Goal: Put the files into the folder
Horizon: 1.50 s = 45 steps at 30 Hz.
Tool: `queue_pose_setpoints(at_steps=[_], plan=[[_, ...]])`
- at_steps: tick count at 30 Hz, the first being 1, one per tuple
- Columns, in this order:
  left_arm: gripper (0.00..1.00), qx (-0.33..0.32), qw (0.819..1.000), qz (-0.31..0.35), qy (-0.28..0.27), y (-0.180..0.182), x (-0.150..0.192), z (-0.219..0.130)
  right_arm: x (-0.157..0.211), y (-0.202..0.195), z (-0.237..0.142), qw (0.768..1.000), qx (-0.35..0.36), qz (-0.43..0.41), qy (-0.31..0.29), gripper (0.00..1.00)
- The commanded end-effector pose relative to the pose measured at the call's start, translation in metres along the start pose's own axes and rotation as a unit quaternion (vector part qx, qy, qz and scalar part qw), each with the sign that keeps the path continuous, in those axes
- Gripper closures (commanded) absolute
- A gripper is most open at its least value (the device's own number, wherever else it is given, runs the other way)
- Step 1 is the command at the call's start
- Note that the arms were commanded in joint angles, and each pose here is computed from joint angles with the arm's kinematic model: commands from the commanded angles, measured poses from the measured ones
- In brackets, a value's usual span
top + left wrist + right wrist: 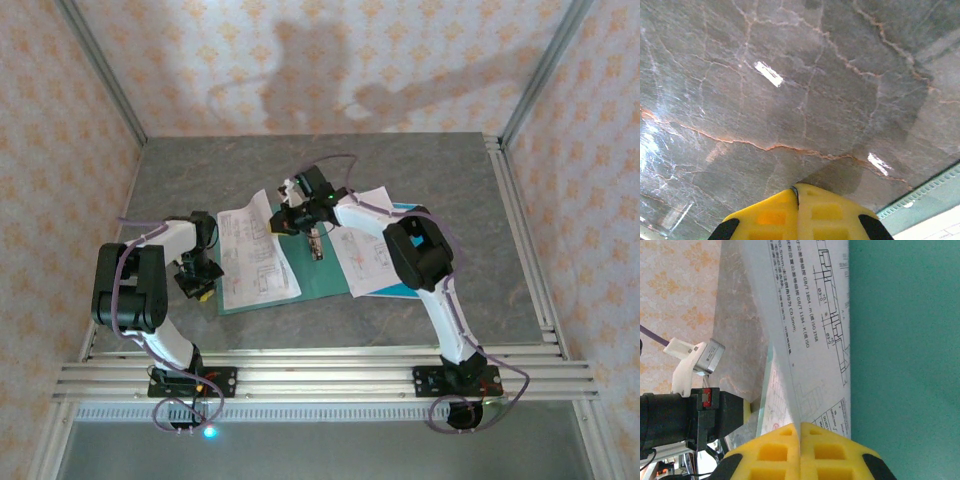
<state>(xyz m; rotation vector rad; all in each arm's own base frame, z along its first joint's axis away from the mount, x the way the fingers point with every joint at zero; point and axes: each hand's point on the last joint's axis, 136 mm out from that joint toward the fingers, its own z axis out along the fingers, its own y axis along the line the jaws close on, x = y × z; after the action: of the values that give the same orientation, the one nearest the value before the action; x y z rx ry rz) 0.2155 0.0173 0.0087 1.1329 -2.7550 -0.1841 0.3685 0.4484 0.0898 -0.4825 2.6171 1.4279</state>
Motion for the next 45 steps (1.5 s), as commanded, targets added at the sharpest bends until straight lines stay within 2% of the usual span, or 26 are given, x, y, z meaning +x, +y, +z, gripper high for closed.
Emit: queue_pose_setpoints(at_steps=[1, 7, 15, 26, 39, 45], plan=[[1.00, 0.178, 0.983, 0.021, -0.046, -0.091, -0.028, -0.002, 0.004, -0.011, 0.011, 1.000, 0.009, 0.004, 0.002, 1.00], [1.00, 0.179, 0.983, 0.022, -0.047, -0.090, -0.028, -0.002, 0.010, -0.026, 0.008, 0.999, 0.037, 0.008, -0.003, 1.00], [1.00, 0.177, 0.983, 0.020, -0.047, -0.089, -0.027, -0.001, -0.002, -0.043, -0.006, 0.995, 0.094, 0.017, -0.034, 1.00], [1.00, 0.186, 0.981, 0.019, -0.045, -0.095, -0.029, 0.001, 0.001, -0.039, -0.003, 0.994, 0.103, 0.022, -0.039, 1.00], [1.00, 0.185, 0.981, 0.022, -0.046, -0.099, -0.033, -0.002, 0.011, -0.021, 0.015, 0.996, 0.080, -0.012, 0.030, 1.00], [1.00, 0.188, 0.981, 0.020, -0.049, -0.101, -0.035, -0.005, 0.016, -0.032, 0.013, 0.995, 0.101, 0.001, 0.028, 1.00]])
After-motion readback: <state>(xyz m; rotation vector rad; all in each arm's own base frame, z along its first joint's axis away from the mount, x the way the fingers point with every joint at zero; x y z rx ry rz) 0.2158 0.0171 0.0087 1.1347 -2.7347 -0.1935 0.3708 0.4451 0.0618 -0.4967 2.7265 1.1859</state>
